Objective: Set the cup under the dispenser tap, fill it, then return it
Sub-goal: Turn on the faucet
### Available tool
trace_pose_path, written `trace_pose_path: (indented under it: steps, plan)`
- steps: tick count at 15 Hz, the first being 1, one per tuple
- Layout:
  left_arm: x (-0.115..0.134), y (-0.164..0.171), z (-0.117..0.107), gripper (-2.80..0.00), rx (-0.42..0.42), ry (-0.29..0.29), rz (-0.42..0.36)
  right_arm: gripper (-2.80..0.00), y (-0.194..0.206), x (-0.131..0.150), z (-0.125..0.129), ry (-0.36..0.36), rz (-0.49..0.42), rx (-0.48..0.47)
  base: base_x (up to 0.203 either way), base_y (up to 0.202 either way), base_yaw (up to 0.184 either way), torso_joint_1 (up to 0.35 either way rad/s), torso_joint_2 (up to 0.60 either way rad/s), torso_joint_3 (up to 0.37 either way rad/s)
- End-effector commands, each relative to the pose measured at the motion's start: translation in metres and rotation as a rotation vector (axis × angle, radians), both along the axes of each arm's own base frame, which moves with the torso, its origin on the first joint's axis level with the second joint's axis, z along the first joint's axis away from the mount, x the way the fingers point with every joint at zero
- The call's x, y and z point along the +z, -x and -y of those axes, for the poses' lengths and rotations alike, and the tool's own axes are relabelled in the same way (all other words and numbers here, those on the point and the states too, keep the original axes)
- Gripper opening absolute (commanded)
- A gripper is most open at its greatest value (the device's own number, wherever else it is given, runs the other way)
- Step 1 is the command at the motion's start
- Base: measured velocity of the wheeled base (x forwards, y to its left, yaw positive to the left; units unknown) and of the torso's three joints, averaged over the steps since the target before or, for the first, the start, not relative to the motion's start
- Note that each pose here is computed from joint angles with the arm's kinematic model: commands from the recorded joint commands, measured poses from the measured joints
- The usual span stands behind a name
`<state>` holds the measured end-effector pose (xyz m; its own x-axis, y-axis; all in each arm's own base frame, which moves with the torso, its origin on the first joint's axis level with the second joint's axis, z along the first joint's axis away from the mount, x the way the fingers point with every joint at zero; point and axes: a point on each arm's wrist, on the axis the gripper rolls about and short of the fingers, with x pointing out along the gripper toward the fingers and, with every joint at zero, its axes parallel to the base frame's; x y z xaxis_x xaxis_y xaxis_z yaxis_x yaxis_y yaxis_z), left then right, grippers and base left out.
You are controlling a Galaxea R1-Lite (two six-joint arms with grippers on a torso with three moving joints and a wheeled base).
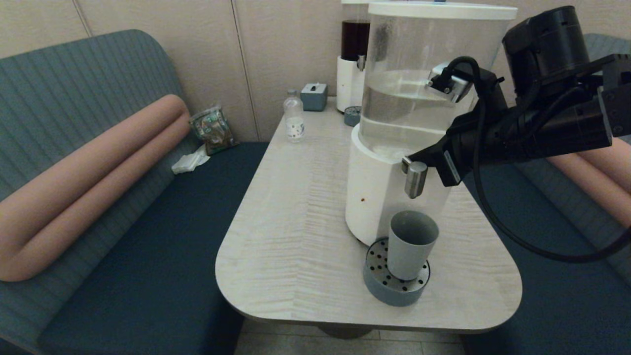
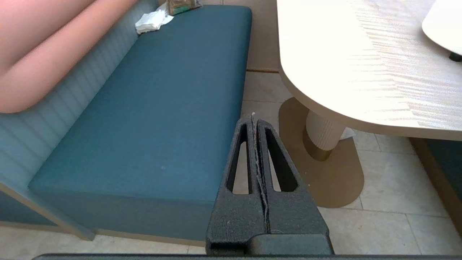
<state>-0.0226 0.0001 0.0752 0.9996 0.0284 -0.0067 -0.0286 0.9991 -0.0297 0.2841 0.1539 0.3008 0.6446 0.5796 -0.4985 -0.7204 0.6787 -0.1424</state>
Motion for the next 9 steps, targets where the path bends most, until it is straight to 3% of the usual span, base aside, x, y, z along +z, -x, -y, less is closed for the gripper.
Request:
trace_pose_path:
  steps: [1, 9]
  plan:
    - [0.0001, -0.0001, 0.0, -2.8, 0.001, 0.001, -0.001, -2.8, -0.0002, 0.0011, 0.0002, 0.003, 0.012, 0.014, 0.0, 0.0, 0.0, 0.0, 0.0, 0.0]
    - [-0.0003, -0.0002, 0.0, -2.8, 0.001, 0.001, -0.002, -2.8, -0.0065, 0.0019, -0.0032, 0.018, 0.079, 0.042, 0.0, 0.0, 0.0, 0.0, 0.0, 0.0]
